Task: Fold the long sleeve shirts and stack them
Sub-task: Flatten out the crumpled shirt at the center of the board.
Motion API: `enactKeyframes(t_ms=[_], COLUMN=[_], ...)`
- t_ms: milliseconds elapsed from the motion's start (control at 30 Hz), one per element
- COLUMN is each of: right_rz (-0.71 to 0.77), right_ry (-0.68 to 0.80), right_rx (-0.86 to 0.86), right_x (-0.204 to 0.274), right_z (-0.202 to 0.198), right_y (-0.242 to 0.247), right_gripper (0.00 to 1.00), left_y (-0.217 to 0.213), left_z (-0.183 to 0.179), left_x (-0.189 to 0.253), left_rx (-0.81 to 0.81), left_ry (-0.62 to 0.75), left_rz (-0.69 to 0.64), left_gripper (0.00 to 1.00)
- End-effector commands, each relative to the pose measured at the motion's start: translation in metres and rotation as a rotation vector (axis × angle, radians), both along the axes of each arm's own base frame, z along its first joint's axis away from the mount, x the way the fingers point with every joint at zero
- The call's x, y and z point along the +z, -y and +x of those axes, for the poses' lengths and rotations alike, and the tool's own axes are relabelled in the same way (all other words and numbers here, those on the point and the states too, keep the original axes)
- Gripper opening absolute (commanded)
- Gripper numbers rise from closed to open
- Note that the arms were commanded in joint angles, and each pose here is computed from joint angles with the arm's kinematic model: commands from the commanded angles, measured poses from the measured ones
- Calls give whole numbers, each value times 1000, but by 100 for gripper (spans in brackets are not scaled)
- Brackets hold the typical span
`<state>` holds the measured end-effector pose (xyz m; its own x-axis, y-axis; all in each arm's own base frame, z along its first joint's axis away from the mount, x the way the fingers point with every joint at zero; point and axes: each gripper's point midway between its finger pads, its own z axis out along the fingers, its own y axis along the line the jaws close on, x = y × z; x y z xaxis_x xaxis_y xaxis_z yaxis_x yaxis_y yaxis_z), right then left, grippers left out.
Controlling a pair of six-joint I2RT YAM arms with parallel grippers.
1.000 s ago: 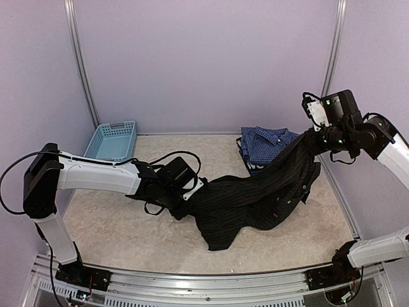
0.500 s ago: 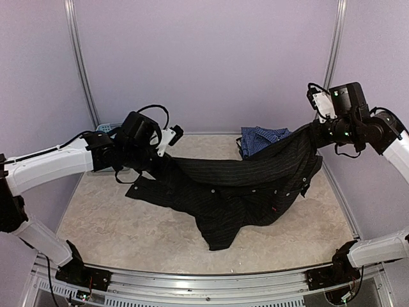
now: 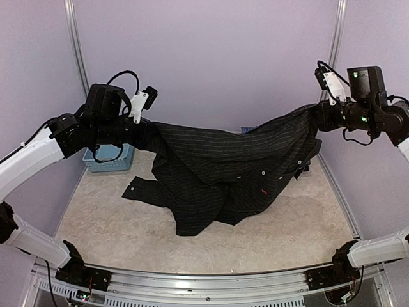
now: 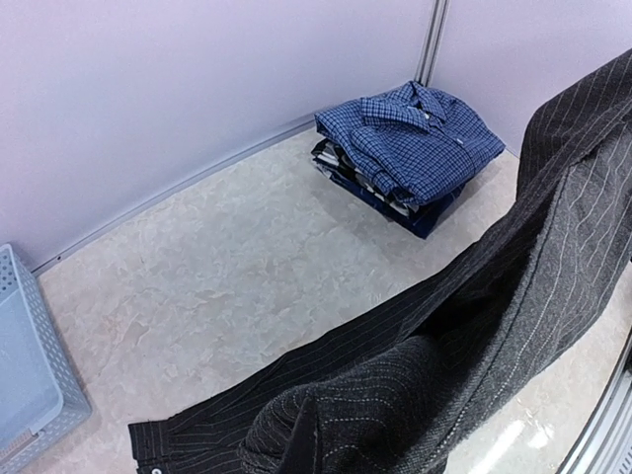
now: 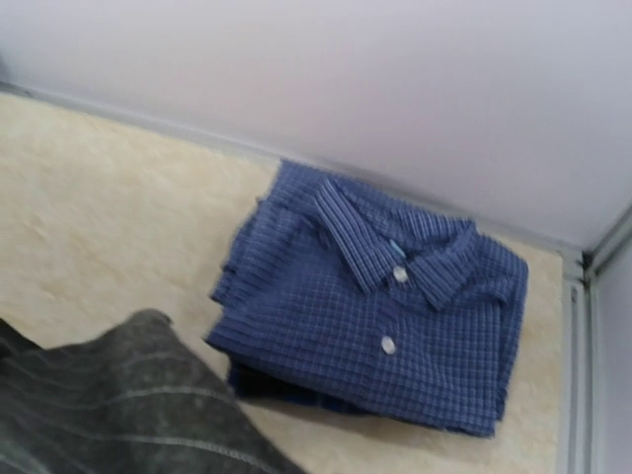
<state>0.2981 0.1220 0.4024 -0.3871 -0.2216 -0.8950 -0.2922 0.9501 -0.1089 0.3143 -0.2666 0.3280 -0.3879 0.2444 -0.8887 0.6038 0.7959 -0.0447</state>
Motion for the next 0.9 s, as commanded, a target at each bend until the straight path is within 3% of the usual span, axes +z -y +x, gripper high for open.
enactKeyframes(t_ms=[0, 233, 467, 867], right_rz=[43, 100, 199, 401], right_ry=[33, 27, -13, 124], right_rx=[47, 147, 263, 461], right_x=[29, 56, 72, 152], right_z=[-11, -31, -69, -149], right_y=[-2, -13, -20, -17], right_gripper=[0, 0, 0, 0], left_y=[-10, -10, -4, -29], left_z=[3, -12, -56, -120], left_x=[32, 77, 105, 180], left_rx=[43, -1, -93, -178], left_ry=[52, 117, 195, 317], left_rz=[-21, -97, -126, -337], left_gripper=[0, 0, 0, 0])
